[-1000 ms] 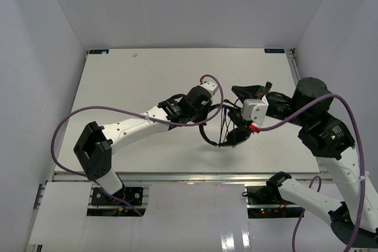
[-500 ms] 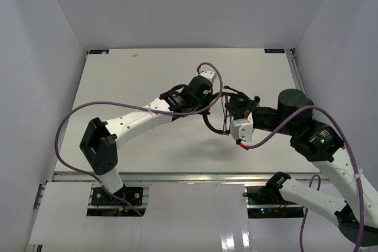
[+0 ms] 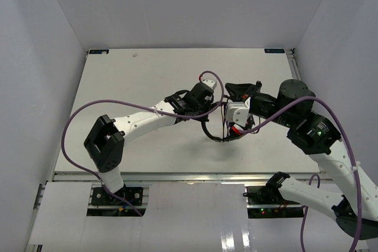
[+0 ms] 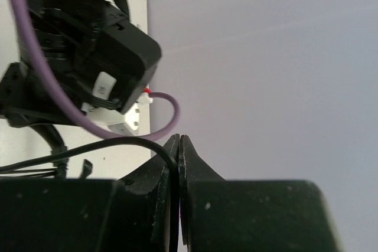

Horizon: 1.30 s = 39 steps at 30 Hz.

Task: Wrap the headphones

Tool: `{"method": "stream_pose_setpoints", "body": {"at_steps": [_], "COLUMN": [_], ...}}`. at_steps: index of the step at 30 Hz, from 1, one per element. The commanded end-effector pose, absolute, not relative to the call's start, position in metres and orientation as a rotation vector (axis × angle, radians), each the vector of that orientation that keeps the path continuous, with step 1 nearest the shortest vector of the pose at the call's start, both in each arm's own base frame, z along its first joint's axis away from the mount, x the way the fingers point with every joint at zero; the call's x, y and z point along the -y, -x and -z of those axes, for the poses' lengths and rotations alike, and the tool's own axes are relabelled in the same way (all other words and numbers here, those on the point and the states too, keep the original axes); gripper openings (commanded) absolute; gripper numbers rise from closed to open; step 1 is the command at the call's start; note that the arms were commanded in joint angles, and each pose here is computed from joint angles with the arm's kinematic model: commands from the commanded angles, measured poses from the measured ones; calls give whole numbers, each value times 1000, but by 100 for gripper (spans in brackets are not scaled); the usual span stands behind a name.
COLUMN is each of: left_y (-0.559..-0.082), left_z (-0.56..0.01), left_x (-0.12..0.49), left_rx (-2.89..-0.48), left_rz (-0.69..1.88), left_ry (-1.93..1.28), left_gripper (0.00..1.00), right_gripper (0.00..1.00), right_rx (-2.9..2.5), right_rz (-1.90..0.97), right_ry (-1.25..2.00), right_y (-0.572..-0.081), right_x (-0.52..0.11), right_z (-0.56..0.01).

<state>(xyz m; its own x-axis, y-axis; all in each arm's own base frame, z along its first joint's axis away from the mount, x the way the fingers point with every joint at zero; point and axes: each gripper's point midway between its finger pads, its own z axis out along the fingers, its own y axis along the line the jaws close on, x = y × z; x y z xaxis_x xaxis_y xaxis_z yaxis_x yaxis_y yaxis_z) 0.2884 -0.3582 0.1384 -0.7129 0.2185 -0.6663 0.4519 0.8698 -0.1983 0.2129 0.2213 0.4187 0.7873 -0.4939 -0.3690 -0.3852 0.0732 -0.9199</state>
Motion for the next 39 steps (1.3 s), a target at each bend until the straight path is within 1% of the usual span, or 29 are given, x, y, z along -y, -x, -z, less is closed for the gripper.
{"method": "stream_pose_setpoints", "body": {"at_steps": [1, 8, 10, 17, 19, 22, 25, 28, 32, 38, 39], "left_y": [-272, -246, -243, -234, -233, -230, -228, -227, -230, -233, -233], "left_z": [-161, -150, -158, -166, -169, -167, -165, -160, -160, -161, -162], "left_x": [373, 368, 365, 351, 348, 345, 344, 342, 341, 340, 341], "left_rx": [-2293, -2270, -2237, -2201, -2191, -2192, -2197, -2204, -2201, -2201, -2199], "left_rz": [608, 615, 638, 633, 636, 630, 630, 621, 609, 587, 586], "left_ry": [-578, -698, -693, -715, -719, -737, -751, -755, -744, -742, -747], "left_gripper": [0, 0, 0, 0, 0, 0, 0, 0, 0, 0, 0], "right_gripper": [8, 8, 8, 8, 8, 8, 9, 9, 9, 9, 9], "right_rx": [-734, -781, -777, -711, -705, -669, -629, -553, -523, -502, -493], "right_rz": [170, 208, 248, 399, 409, 383, 297, 221, 174, 152, 186], "right_ry": [1429, 1437, 1445, 1432, 1445, 1455, 1509, 1495, 1481, 1567, 1615], "right_y": [-231, -255, -261, -272, -274, -267, -253, -232, -219, -209, -212], "right_x": [-222, -231, -230, -223, -225, -228, -237, -243, -246, -248, -249], "right_z": [-447, -427, -426, -455, -454, -467, -474, -508, -525, -504, -489]}}
